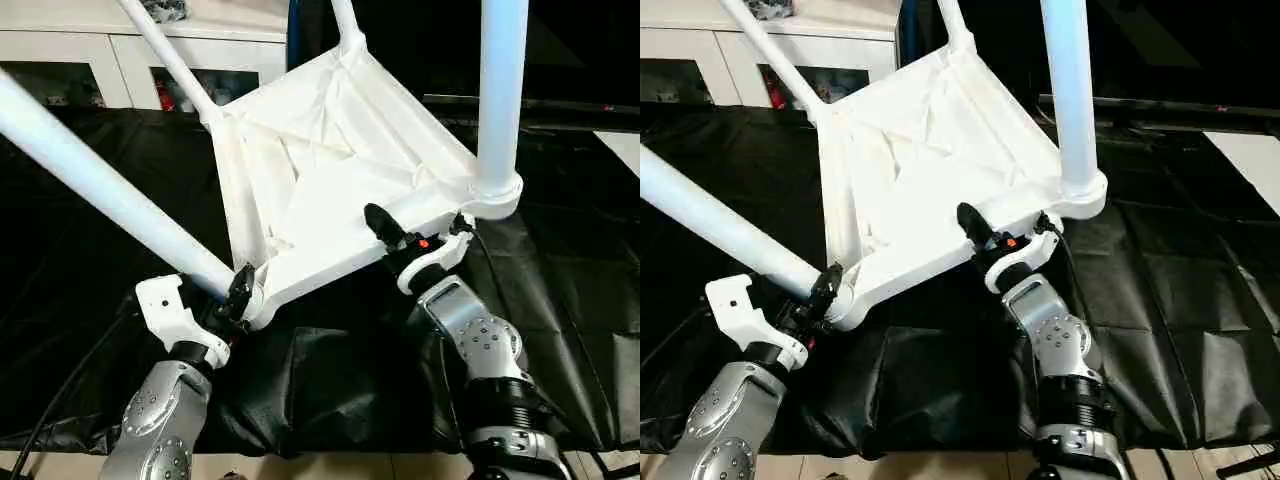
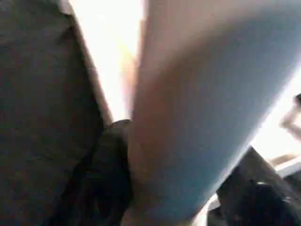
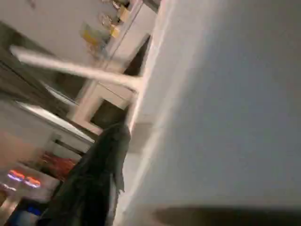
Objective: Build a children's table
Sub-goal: Flip table
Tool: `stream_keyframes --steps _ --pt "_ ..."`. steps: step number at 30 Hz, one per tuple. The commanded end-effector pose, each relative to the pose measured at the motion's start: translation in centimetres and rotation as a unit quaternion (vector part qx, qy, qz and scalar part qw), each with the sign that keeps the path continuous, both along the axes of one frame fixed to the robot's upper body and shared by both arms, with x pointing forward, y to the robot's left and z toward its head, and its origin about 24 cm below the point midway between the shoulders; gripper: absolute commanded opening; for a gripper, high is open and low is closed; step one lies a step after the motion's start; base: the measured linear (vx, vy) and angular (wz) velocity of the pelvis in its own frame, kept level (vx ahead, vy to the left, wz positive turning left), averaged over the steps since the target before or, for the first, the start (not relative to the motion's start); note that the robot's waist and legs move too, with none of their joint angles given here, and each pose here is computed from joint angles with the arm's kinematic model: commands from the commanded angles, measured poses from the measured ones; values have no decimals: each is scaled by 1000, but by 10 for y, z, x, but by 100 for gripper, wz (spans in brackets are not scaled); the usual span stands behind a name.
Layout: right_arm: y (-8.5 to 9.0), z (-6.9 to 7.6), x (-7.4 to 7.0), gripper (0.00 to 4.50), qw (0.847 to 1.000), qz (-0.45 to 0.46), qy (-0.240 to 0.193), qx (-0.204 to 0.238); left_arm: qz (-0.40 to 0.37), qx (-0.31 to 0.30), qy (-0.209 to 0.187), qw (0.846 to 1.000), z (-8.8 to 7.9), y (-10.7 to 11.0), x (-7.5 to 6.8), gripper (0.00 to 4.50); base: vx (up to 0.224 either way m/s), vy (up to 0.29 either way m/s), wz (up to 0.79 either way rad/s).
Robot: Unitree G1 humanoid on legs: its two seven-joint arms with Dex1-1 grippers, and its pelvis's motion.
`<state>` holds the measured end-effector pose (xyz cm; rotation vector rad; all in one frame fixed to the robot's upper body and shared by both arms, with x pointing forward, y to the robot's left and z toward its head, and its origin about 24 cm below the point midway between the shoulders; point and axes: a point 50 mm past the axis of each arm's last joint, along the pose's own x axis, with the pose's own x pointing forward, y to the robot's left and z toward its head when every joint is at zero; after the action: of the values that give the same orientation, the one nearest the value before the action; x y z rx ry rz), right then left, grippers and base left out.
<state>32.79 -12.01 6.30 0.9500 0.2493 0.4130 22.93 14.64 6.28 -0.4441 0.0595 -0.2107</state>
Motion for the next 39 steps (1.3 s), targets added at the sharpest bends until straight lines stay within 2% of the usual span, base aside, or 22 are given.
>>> stream_keyframes --steps 1,5,7,9,10,12,17,18,22,28,30,33,36,39 --pt "-4 16 4 246 999 -2 -41 -34 -19 -17 -23 999 6 -6 0 290 0 0 0" --pt "-18 27 6 233 997 -25 -62 -49 -19 -8 -26 999 8 4 -2 323 0 0 0" --pt "-20 28 6 230 996 -28 -64 -49 -20 -6 -26 999 8 5 -3 341 0 0 0" --pt "-26 33 7 224 995 -38 -70 -54 -37 4 -22 999 6 12 -9 369 0 0 0" --pt "-27 34 7 224 995 -42 -71 -54 -40 9 -19 999 4 15 -11 369 0 0 0" --pt "-32 37 7 218 994 -55 -76 -57 -56 38 -9 998 -1 20 -18 389 0 0 0" --pt "-39 42 8 213 992 -78 -81 -63 -85 77 0 993 -3 27 -24 424 0 0 0" --pt "-41 43 8 212 991 -84 -82 -64 -92 88 1 992 -3 28 -24 444 0 0 0" --pt "-47 49 10 211 988 -99 -90 -72 -117 116 -1 986 -5 34 -27 450 0 0 0" --pt "-55 57 10 211 982 -119 -100 -104 -197 158 -16 967 -6 32 -31 450 0 0 0" --pt "-57 61 10 211 979 -125 -106 -121 -235 175 -20 956 -11 33 -35 450 0 0 0" --pt "-58 64 9 211 976 -126 -109 -139 -255 193 -29 947 -14 36 -35 450 0 0 0" --pt "-58 66 9 211 970 -124 -112 -177 -269 201 -43 941 -14 38 -30 450 0 0 0" --pt "-58 68 8 211 962 -123 -112 -218 -264 213 -67 938 -11 36 -13 450 0 0 0"
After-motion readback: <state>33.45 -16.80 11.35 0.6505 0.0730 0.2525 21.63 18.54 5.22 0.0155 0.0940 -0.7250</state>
